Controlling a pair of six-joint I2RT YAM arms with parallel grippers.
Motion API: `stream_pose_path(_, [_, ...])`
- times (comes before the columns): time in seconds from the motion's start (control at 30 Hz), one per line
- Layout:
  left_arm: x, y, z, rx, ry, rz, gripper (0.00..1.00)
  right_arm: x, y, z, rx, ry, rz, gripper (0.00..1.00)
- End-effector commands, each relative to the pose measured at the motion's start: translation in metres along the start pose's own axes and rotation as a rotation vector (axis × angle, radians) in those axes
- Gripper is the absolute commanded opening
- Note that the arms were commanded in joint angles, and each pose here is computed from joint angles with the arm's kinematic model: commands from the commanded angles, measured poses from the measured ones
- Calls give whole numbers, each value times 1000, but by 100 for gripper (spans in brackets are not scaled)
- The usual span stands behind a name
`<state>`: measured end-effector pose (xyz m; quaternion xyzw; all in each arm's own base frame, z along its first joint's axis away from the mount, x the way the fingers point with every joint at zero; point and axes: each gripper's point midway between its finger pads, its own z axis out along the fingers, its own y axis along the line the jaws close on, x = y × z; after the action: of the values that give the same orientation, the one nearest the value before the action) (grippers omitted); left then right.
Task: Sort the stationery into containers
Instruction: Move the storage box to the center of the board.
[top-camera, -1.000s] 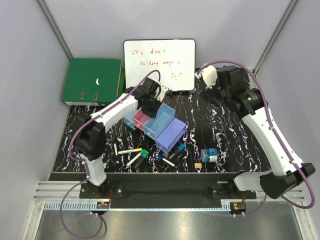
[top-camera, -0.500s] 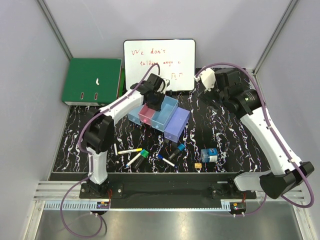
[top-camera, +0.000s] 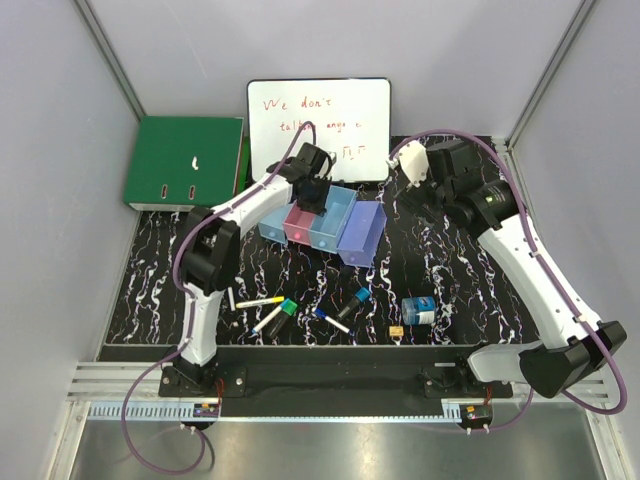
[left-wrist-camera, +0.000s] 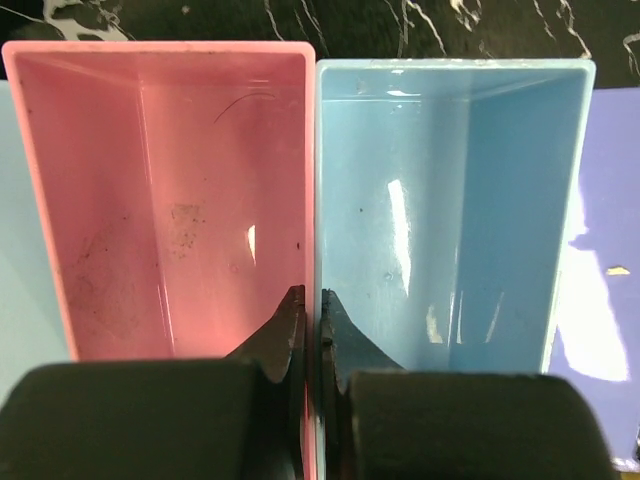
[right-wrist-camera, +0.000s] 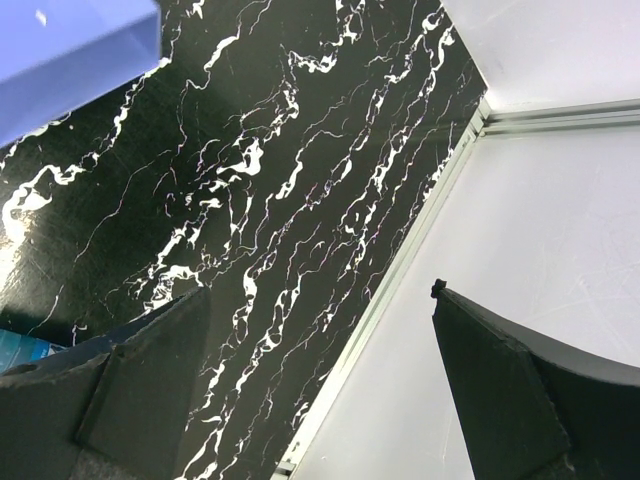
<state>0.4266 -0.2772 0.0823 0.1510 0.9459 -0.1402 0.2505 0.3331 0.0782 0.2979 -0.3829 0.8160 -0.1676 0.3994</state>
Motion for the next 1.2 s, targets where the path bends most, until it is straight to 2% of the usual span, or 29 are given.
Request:
stream_pose_path(0.0, [31,25,34,-86,100,-27,0,-2,-1,-6,2,-33,28,100])
stream_pose_path(0.1, [29,37,35,-150,97,-10,0,-4,1,-4,-8,-36,32,100])
stream_pose_path(0.4, [44,43,51,-174,158,-7,0,-6,4,-1,-25,-40,32,100])
stream_pose_path(0.8, [61,36,75,-113,235,-13,0,-2,8,1,-36,-29,24,100])
stream_pose_path(0.93, [66,38,75,-124,248,-20,7,-4,11,5,-51,-28,24,100])
stream_pose_path(0.97, [66,37,75,-115,250,-18,12,-5,11,5,-54,-30,26,100])
stream_pose_path(1.0, [68,36,75,-113,256,-19,24,-5,12,6,-60,-28,26,100])
stream_pose_path(1.03, [68,35,74,-107,256,-18,45,-5,15,8,-70,-29,28,100])
stream_pose_path(1.07, [67,35,73,-102,254,-11,55,-5,17,9,-78,-28,25,100])
stream_pose_path(1.13, [67,34,71,-95,255,-7,69,-4,21,12,-97,-21,25,100])
stream_pose_path(1.17, [67,34,70,-94,257,-3,70,-4,22,13,-101,-20,25,100])
